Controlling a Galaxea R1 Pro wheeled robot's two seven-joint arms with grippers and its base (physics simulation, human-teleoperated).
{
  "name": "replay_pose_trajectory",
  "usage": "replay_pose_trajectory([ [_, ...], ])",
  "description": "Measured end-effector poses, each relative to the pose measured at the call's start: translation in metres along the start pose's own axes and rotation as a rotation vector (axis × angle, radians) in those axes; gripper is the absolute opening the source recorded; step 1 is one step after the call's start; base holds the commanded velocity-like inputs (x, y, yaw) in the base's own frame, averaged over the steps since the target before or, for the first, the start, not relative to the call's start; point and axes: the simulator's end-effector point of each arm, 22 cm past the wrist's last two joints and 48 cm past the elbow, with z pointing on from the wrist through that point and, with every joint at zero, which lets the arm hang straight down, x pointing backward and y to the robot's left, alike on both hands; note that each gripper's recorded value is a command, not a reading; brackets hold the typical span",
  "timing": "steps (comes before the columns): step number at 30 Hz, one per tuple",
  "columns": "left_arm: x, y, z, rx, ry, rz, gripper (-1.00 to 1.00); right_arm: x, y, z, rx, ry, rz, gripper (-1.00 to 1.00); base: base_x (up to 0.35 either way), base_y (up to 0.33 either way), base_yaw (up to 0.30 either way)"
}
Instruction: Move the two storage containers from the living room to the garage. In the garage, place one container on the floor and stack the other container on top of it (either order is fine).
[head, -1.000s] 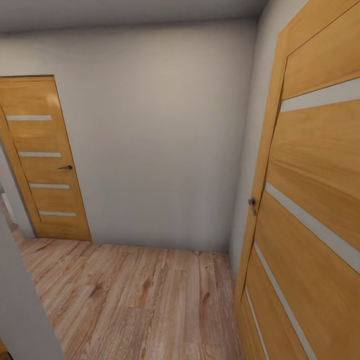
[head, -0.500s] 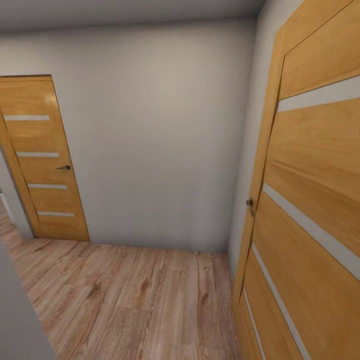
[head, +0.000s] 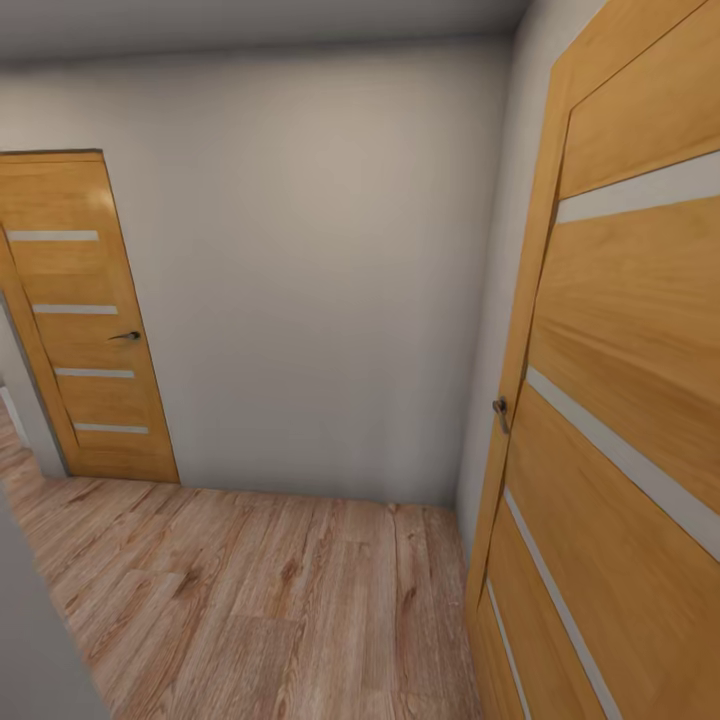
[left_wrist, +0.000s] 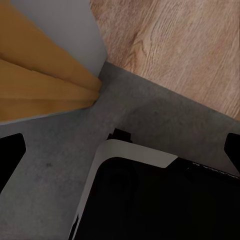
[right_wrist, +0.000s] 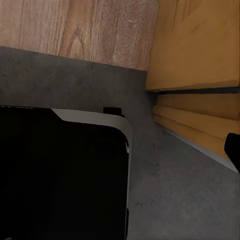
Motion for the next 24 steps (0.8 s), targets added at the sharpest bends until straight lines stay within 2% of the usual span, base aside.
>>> replay_pose_trajectory([
  [24, 0.0031, 0.0002, -0.0002, 0.000, 0.013, 0.000, 1.00, 0.0000, -0.0013, -0.0001, 0.002, -0.001, -0.001, 1.00, 0.314, 0.000, 0.000],
])
